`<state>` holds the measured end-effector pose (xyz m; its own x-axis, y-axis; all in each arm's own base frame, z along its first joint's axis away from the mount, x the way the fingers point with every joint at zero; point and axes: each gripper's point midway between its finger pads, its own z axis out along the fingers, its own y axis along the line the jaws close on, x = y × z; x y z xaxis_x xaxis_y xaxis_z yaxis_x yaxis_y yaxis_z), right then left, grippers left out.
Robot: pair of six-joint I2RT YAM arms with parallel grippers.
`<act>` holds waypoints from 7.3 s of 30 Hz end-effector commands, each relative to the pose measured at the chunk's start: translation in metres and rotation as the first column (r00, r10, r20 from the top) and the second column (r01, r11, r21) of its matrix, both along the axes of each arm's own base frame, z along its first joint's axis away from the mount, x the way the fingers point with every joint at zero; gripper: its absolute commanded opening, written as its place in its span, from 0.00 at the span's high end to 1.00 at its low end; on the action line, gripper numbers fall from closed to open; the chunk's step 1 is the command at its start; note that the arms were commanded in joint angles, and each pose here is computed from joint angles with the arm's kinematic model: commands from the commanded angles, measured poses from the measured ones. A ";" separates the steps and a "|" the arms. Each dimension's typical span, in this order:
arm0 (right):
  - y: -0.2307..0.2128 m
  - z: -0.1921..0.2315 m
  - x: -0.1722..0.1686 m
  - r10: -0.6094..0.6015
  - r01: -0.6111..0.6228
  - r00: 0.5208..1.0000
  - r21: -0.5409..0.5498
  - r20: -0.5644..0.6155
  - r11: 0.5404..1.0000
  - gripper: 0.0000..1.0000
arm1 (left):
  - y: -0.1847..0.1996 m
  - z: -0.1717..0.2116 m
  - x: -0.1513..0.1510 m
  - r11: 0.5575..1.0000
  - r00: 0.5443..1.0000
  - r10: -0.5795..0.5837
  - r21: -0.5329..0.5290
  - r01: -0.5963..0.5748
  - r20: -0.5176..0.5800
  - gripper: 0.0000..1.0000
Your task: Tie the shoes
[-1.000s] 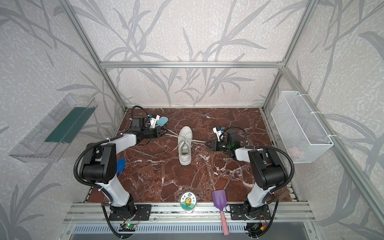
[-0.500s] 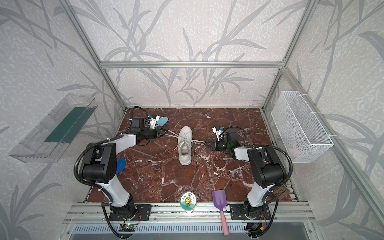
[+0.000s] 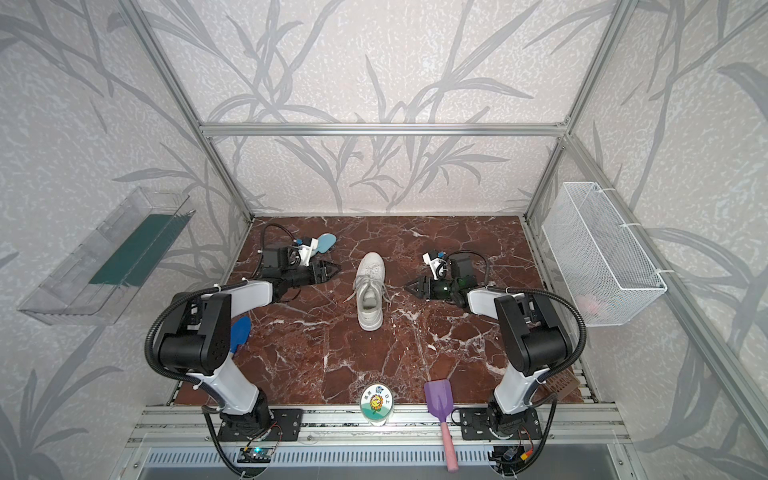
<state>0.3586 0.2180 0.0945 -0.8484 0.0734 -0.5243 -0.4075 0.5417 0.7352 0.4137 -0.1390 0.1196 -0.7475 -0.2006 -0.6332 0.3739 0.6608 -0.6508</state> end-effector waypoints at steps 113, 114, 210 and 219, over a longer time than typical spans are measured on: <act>0.166 0.042 0.041 0.613 -0.519 0.788 -0.478 0.052 0.709 0.49 | -0.047 -0.062 -0.082 0.883 0.981 -0.098 0.470 0.007 0.168 1.00; 0.166 0.041 0.041 0.610 -0.519 0.791 -0.475 0.049 0.711 0.49 | -0.046 -0.062 -0.083 0.884 0.981 -0.093 0.467 0.004 0.168 1.00; 0.157 0.076 0.027 0.505 -0.548 0.823 0.136 0.260 0.825 1.00 | -0.066 -0.073 -0.033 0.953 0.983 -0.152 0.250 0.172 -0.100 1.00; 0.155 0.072 0.021 0.526 -0.593 0.787 0.160 0.322 0.789 1.00 | -0.075 -0.067 -0.005 0.939 0.967 -0.232 0.237 0.250 -0.103 1.00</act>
